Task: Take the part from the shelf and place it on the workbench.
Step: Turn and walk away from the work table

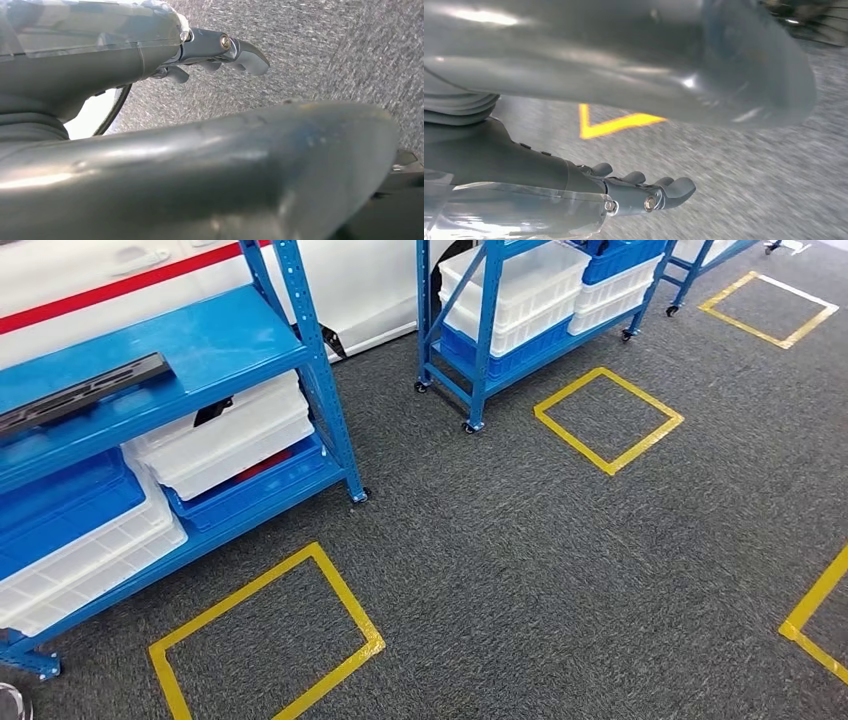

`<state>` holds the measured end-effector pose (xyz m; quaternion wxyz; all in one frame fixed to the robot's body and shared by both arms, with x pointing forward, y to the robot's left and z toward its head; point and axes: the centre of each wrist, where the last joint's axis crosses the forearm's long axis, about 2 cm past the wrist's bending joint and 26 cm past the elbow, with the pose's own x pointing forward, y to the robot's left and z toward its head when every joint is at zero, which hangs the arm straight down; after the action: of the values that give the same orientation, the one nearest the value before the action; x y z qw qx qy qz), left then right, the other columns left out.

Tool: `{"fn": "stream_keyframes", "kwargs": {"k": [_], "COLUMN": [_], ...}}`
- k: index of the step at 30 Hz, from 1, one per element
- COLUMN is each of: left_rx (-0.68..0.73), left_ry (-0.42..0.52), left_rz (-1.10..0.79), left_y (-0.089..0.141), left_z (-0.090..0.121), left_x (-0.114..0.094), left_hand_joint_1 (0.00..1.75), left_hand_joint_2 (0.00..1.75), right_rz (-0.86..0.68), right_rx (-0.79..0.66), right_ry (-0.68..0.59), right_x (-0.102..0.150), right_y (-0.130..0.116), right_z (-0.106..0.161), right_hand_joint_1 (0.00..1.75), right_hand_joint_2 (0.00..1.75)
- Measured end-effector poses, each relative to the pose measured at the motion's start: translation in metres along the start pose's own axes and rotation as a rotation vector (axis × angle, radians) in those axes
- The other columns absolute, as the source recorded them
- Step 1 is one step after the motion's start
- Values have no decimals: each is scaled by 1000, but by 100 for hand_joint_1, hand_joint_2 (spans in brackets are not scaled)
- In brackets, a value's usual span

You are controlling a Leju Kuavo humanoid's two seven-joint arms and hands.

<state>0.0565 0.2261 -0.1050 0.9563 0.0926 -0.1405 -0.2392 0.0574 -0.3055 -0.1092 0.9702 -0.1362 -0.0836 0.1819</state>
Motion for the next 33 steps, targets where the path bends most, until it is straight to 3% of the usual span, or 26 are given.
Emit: {"fn": "stream_keyframes", "kwargs": {"k": [5,11,26,33], "left_rx": [-11,-14,-23,-25], "left_ry": [38,43,51,63], "left_rz": [-18,-22,-34,-46], "left_y": [0,0,-1,-1], "left_z": [0,0,0,0], "left_x": [1,2,2,1], "left_hand_joint_1": [0,0,0,0], "left_hand_joint_2": [0,0,0,0], "right_rz": [-3,-10,-16,0], "right_rx": [49,71,75,25], "right_ry": [150,177,183,46], "right_x": [-3,-5,-10,-8], "right_y": [2,9,10,8], "right_z": [0,2,2,2], "right_hand_joint_1": [0,0,0,0], "right_hand_joint_2": [0,0,0,0]}}
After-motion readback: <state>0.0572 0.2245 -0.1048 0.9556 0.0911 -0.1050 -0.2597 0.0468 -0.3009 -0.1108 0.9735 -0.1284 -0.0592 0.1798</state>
